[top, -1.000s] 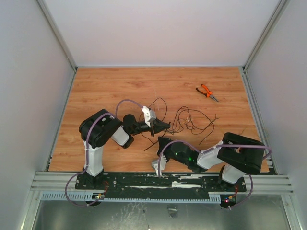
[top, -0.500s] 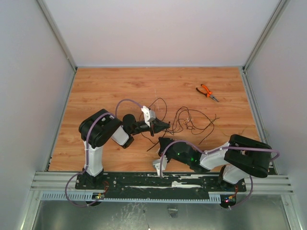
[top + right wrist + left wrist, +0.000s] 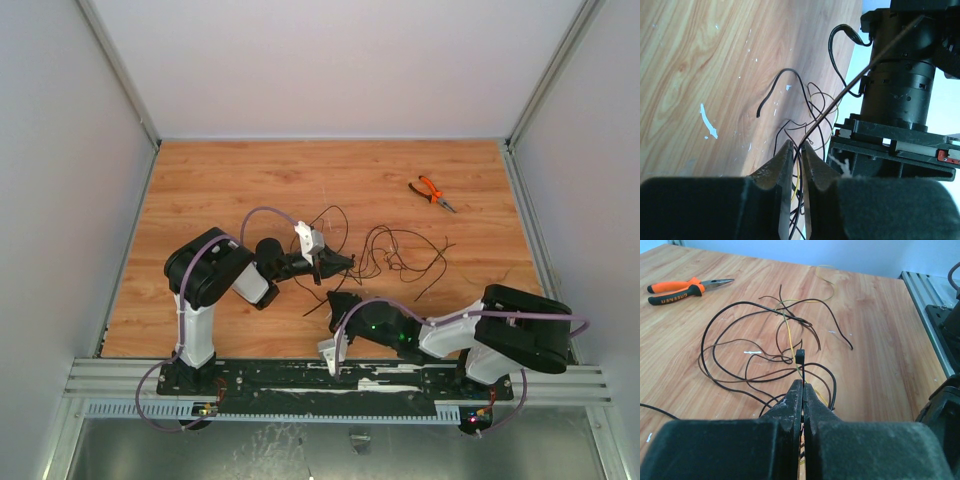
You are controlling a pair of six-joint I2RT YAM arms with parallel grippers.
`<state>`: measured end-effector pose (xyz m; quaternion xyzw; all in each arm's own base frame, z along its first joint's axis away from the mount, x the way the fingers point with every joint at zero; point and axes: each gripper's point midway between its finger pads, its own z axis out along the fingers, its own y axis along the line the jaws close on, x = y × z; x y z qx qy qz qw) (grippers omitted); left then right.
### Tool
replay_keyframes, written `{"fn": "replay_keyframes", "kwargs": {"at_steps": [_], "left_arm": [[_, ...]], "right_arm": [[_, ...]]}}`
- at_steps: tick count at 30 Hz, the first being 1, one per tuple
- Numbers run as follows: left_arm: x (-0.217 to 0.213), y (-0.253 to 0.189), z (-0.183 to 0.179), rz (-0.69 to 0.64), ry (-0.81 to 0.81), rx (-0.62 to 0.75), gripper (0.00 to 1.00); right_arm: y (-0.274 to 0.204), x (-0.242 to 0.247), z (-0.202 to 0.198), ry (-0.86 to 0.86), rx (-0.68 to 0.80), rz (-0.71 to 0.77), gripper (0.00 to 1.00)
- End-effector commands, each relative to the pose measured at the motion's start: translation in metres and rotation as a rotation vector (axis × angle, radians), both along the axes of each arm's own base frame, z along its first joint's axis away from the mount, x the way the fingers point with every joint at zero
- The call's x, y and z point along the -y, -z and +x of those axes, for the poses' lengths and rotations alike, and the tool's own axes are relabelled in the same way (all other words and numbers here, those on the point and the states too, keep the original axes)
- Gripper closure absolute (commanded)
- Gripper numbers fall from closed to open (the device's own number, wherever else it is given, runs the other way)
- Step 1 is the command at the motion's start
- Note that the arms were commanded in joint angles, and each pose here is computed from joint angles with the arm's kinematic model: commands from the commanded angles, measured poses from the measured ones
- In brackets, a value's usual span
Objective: Zip-tie the wires
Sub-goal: Tie the cable at the center of the board.
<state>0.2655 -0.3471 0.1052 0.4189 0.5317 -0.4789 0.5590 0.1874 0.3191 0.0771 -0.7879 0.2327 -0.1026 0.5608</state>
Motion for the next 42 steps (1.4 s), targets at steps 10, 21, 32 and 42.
{"fn": "replay_keyframes", "kwargs": {"at_steps": [10, 21, 32, 42], "left_arm": [[0.000, -0.040, 0.003, -0.117, 0.006, 0.160, 1.00], [0.000, -0.039, 0.004, -0.116, 0.007, 0.158, 1.00], [0.000, -0.040, 0.004, -0.116, 0.007, 0.159, 1.00], [0.000, -0.040, 0.004, -0.115, 0.009, 0.158, 1.00]], "right_arm": [[-0.002, -0.007, -0.018, -0.042, -0.016, 0.018, 0.88], [-0.004, -0.012, -0.026, -0.059, -0.018, 0.026, 0.88], [-0.003, -0.017, -0.036, -0.080, -0.032, 0.029, 0.88], [-0.008, -0.022, -0.039, -0.071, -0.055, 0.056, 0.88]]}}
